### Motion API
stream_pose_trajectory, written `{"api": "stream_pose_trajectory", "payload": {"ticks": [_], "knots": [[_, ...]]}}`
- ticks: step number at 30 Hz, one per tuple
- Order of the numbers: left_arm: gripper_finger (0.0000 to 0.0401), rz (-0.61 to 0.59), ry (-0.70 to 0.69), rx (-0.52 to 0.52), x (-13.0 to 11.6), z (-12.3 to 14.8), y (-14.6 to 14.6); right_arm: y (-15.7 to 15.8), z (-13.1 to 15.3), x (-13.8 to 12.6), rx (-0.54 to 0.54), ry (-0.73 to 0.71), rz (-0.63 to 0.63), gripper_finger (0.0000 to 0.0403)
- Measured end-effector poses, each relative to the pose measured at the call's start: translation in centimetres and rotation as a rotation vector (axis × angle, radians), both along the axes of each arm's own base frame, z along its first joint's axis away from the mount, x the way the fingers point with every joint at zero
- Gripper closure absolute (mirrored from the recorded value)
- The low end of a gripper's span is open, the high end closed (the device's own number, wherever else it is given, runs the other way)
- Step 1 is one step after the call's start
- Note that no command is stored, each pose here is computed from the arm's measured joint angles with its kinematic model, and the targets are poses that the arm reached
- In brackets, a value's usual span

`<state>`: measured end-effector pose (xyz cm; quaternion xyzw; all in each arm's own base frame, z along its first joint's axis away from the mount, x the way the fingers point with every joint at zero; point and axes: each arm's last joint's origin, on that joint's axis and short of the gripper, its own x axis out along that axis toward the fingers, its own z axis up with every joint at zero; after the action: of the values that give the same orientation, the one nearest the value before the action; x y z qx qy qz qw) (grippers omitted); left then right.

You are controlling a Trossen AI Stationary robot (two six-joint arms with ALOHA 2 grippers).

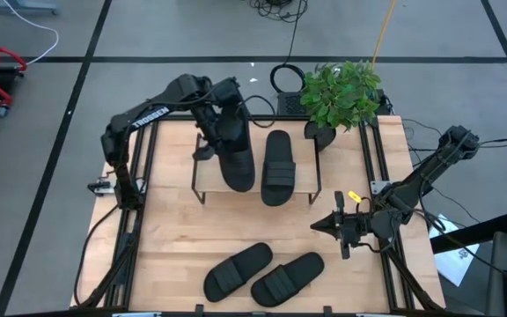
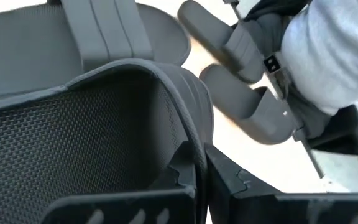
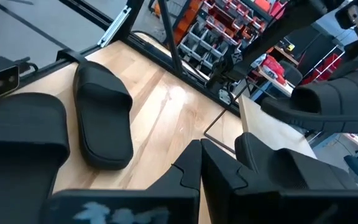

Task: Pick and place slides into the shelf
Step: Put the black slide on the shelf

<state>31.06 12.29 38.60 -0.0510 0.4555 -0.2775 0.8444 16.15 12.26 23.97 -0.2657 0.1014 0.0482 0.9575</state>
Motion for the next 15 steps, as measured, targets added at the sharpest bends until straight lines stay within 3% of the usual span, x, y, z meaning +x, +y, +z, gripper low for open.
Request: {"api": "stream_pose_trajectory", "payload": {"ticks": [15], "knots": [[0.0398, -0.013, 0.139, -0.030, 0.2, -3.7, -0.1, 0.0, 0.0, 0.0, 0.031, 0.004, -0.008, 0.0403]]}}
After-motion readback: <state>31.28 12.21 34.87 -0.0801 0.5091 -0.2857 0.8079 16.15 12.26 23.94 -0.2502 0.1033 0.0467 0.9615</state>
